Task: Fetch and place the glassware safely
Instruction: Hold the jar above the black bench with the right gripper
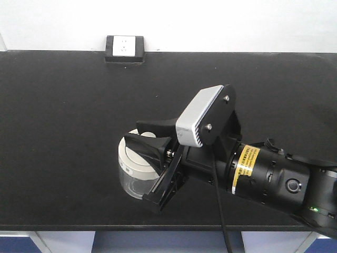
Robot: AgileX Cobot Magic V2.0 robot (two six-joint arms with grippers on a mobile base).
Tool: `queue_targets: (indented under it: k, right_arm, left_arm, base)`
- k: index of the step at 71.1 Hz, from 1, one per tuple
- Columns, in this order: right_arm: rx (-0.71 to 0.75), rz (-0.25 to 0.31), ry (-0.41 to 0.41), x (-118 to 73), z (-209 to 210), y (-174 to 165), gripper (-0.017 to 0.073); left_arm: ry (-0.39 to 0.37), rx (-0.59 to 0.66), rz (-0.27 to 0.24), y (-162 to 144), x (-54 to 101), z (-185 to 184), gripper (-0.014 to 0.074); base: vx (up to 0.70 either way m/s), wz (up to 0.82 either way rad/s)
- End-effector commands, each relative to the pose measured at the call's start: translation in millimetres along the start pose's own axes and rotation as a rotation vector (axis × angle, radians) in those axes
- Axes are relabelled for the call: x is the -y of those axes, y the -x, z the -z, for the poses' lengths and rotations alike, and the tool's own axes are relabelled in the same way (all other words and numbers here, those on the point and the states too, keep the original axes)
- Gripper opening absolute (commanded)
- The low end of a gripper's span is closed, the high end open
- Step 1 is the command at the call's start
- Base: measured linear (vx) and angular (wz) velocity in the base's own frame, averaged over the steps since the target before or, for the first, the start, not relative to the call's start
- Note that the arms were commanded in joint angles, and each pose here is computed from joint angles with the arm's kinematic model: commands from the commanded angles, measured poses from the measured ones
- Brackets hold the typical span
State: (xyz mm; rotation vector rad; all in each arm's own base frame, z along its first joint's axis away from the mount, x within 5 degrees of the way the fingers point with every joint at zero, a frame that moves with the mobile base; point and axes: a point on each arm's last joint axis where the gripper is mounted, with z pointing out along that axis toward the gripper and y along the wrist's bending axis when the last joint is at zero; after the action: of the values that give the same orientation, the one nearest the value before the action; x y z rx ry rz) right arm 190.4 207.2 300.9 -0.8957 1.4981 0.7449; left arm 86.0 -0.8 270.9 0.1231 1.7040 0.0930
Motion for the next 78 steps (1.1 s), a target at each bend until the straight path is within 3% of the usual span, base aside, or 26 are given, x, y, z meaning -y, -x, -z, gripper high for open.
queue_targets:
  k: [1, 78]
  right_arm:
    - [0.135, 0.005, 0.031, -2.8, 6.8, 24.8, -0.0003]
    - [0.135, 0.005, 0.031, -2.8, 6.8, 24.8, -0.0003]
  left_arm:
    - [0.003, 0.088, 0.011, 14.7, -1.2, 0.8, -0.0007]
    - [0.003, 0.088, 0.011, 14.7, -1.2, 0.8, -0.0007]
  base:
    - [0.08, 0.00]
    - [0.04, 0.01]
